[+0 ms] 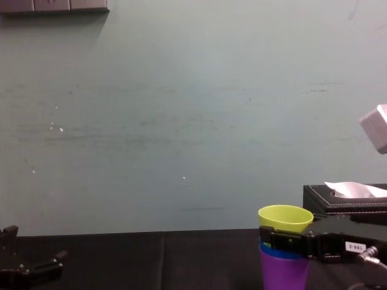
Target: Stack the three plastic cups sequentially using one hand.
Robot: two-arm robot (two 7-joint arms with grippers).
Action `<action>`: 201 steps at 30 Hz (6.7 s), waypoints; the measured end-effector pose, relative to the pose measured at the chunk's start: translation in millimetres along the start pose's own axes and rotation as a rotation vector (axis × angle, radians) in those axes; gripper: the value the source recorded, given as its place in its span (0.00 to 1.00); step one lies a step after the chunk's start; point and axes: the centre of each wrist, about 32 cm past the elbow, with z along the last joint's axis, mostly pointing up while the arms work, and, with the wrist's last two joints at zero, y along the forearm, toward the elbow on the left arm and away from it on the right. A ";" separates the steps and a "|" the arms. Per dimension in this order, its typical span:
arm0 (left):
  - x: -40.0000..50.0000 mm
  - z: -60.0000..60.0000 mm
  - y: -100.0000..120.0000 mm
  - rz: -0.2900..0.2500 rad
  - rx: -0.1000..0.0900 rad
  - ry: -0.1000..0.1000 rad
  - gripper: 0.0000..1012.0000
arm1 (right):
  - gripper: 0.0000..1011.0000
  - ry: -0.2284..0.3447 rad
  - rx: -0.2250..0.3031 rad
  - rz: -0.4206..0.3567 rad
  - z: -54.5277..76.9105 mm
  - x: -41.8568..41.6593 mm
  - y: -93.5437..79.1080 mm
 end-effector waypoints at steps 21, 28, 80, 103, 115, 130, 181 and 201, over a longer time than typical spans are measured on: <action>0.0 0.0 0.0 0.000 0.000 0.000 1.00 | 0.81 -0.003 -0.006 0.001 -1.5 -0.7 0.9; 0.0 0.0 0.0 0.000 0.000 0.000 1.00 | 0.99 -0.002 -0.005 0.001 -1.3 -0.7 0.9; 0.0 0.0 0.0 0.000 0.000 0.000 1.00 | 0.99 -0.047 0.135 -0.456 -55.1 -40.0 -78.3; 0.0 0.0 0.0 0.000 0.000 0.000 1.00 | 0.99 -0.046 0.137 -0.450 -53.2 -39.7 -77.4; 0.0 0.0 0.0 0.000 0.000 0.000 1.00 | 0.99 -0.045 0.137 -0.448 -53.0 -39.5 -77.3; 0.0 0.0 0.0 0.000 0.000 0.000 1.00 | 0.99 -0.045 0.137 -0.449 -53.0 -39.5 -77.3; 0.0 0.0 0.0 0.000 0.000 0.000 1.00 | 0.99 -0.045 0.137 -0.449 -53.0 -39.5 -77.3; 0.0 0.0 0.0 0.000 0.000 0.000 1.00 | 0.99 -0.045 0.137 -0.449 -53.0 -39.5 -77.3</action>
